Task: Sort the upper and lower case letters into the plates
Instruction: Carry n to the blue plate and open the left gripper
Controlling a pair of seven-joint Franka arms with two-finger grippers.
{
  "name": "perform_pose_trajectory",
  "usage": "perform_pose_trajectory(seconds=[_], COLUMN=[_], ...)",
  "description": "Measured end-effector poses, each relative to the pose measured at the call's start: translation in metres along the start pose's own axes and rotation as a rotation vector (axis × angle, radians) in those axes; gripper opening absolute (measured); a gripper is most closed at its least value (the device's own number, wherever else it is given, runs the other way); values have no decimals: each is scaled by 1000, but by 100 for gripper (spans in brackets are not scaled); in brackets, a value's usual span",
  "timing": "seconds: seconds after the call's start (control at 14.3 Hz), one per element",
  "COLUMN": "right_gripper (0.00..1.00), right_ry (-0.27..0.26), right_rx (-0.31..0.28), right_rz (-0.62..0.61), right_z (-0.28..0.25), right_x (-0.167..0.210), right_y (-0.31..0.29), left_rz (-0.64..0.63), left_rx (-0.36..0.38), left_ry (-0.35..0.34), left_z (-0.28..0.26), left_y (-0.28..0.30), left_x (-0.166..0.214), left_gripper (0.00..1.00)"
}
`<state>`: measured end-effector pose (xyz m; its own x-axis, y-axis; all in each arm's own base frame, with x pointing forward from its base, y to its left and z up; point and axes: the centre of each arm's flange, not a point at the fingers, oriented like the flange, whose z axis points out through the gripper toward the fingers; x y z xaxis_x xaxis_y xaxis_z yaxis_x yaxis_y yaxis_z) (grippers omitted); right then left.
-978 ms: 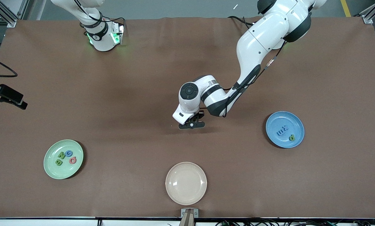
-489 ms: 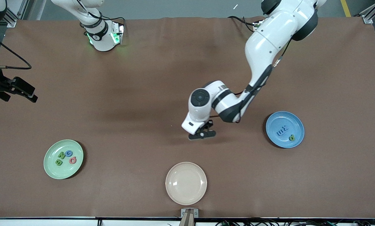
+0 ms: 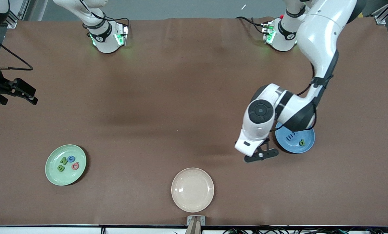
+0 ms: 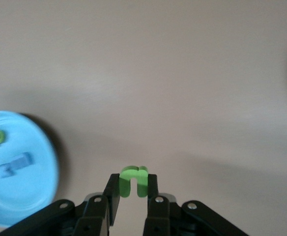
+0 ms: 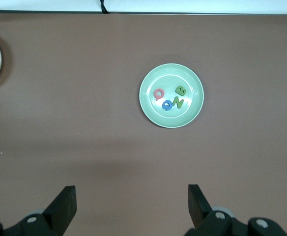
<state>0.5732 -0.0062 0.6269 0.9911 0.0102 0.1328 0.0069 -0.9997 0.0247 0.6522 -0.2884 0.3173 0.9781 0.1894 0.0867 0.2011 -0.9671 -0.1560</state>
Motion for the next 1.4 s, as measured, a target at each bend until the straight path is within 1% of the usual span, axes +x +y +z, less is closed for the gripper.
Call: perform_pose_trajectory(seconds=[0.21, 0.42, 0.49, 0.7, 0.77, 0.91, 1.05, 1.12, 1.26, 1.4], right_gripper=[100, 100, 100, 100, 100, 100, 100, 100, 100, 100], right_ry=[-25, -34, -34, -35, -35, -34, -27, -26, -27, -29], right_rx=[-3, -3, -2, -4, -4, -4, -4, -5, -5, -5], right_rz=[-2, -4, -5, -2, -1, 0, 1, 1, 1, 1], right_z=[-1, 0, 0, 0, 0, -1, -4, -6, -8, -8], right_x=[-4, -5, -5, -5, -5, -5, -5, -5, -6, -6], right_y=[0, -1, -2, 0, 1, 1, 2, 2, 2, 2], left_rz=[-20, -39, -42, -76, -77, -78, -73, -69, -72, -84], left_rx=[67, 106, 106, 40, 31, 25, 16, 10, 2, -5], left_ry=[-67, -123, -143, -213, -234, -265, -273, -272, -260, -226], left_z=[36, 62, 69, 85, 92, 107, 116, 118, 115, 99], left_y=[-45, -109, -136, -210, -225, -242, -239, -236, -233, -236], left_x=[-6, 4, 10, 20, 18, 13, 9, 9, 11, 22], left_gripper=[26, 26, 26, 26, 26, 26, 26, 31, 51, 71])
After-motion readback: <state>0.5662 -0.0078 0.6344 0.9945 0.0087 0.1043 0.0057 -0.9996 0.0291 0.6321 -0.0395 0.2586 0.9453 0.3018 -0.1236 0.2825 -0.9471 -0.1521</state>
